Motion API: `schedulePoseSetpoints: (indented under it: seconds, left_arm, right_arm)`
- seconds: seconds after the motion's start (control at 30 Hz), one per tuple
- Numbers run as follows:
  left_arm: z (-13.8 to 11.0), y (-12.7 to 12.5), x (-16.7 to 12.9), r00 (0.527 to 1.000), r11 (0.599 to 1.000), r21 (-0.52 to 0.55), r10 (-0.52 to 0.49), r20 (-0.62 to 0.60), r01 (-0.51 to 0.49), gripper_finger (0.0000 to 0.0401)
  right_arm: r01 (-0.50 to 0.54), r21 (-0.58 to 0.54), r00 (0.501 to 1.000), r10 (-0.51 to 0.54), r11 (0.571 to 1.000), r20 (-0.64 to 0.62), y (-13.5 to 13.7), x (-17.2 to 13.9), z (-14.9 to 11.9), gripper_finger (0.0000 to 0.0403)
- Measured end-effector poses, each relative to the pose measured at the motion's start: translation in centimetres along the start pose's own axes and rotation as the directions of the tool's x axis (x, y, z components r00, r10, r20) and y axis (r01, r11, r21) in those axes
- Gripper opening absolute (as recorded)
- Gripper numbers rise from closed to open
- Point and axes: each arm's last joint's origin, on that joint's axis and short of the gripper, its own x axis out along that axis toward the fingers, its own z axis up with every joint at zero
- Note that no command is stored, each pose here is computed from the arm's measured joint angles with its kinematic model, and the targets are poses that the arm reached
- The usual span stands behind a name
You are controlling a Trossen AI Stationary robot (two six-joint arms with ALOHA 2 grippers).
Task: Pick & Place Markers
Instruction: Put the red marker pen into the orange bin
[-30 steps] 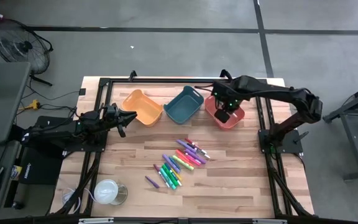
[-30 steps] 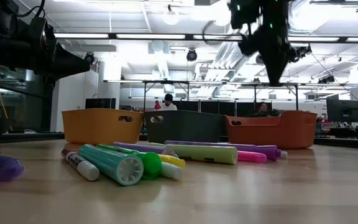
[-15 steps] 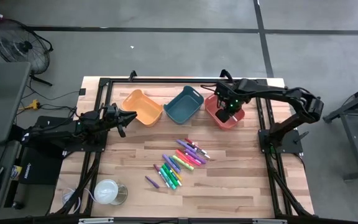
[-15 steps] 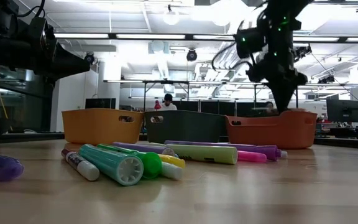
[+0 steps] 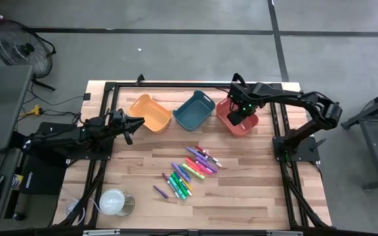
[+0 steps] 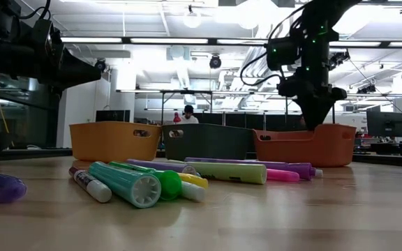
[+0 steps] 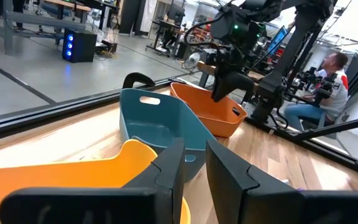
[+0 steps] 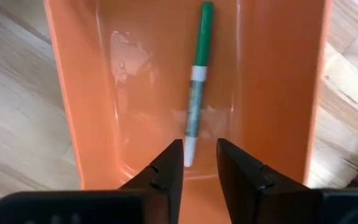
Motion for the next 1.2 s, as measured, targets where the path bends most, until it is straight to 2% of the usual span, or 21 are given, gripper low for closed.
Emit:
schedulePoseSetpoints:
  seconds: [0.17, 0.3, 0.53, 0.77, 1.0, 1.1, 1.2]
  left_arm:
    - [0.0, 0.0, 0.0, 1.000, 1.000, 0.000, 0.000, 0.000, 0.000, 0.0062]
    - [0.0, 0.0, 0.0, 1.000, 1.000, 0.000, 0.000, 0.000, 0.000, 0.0062]
    - [0.0, 0.0, 0.0, 1.000, 1.000, 0.000, 0.000, 0.000, 0.000, 0.0062]
    - [0.0, 0.0, 0.0, 1.000, 1.000, 0.000, 0.000, 0.000, 0.000, 0.0062]
    - [0.0, 0.0, 0.0, 1.000, 1.000, 0.000, 0.000, 0.000, 0.000, 0.0062]
    - [0.0, 0.0, 0.0, 1.000, 1.000, 0.000, 0.000, 0.000, 0.000, 0.0062]
    - [0.0, 0.0, 0.0, 1.000, 1.000, 0.000, 0.000, 0.000, 0.000, 0.0062]
  right_arm:
    - [0.000, 0.002, 1.000, 0.000, 1.000, -0.005, 0.3, -0.2, -0.2, 0.0119]
    - [-0.029, -0.017, 0.996, 0.031, 0.999, 0.083, 1.3, -2.4, 0.0, 0.0147]
    - [-0.085, -0.139, 0.985, 0.104, 0.987, 0.138, 4.4, -4.6, -0.8, 0.0185]
    - [-0.176, -0.299, 0.969, 0.218, 0.938, 0.114, 7.9, -4.9, -2.9, 0.0186]
    - [-0.133, -0.468, 0.971, 0.211, 0.873, 0.117, 11.3, -4.0, -5.1, 0.0184]
    - [-0.105, -0.491, 0.973, 0.192, 0.865, 0.129, 12.5, -3.2, -5.6, 0.0185]
    - [-0.080, -0.477, 0.975, 0.168, 0.875, 0.145, 13.5, -2.5, -6.1, 0.0185]
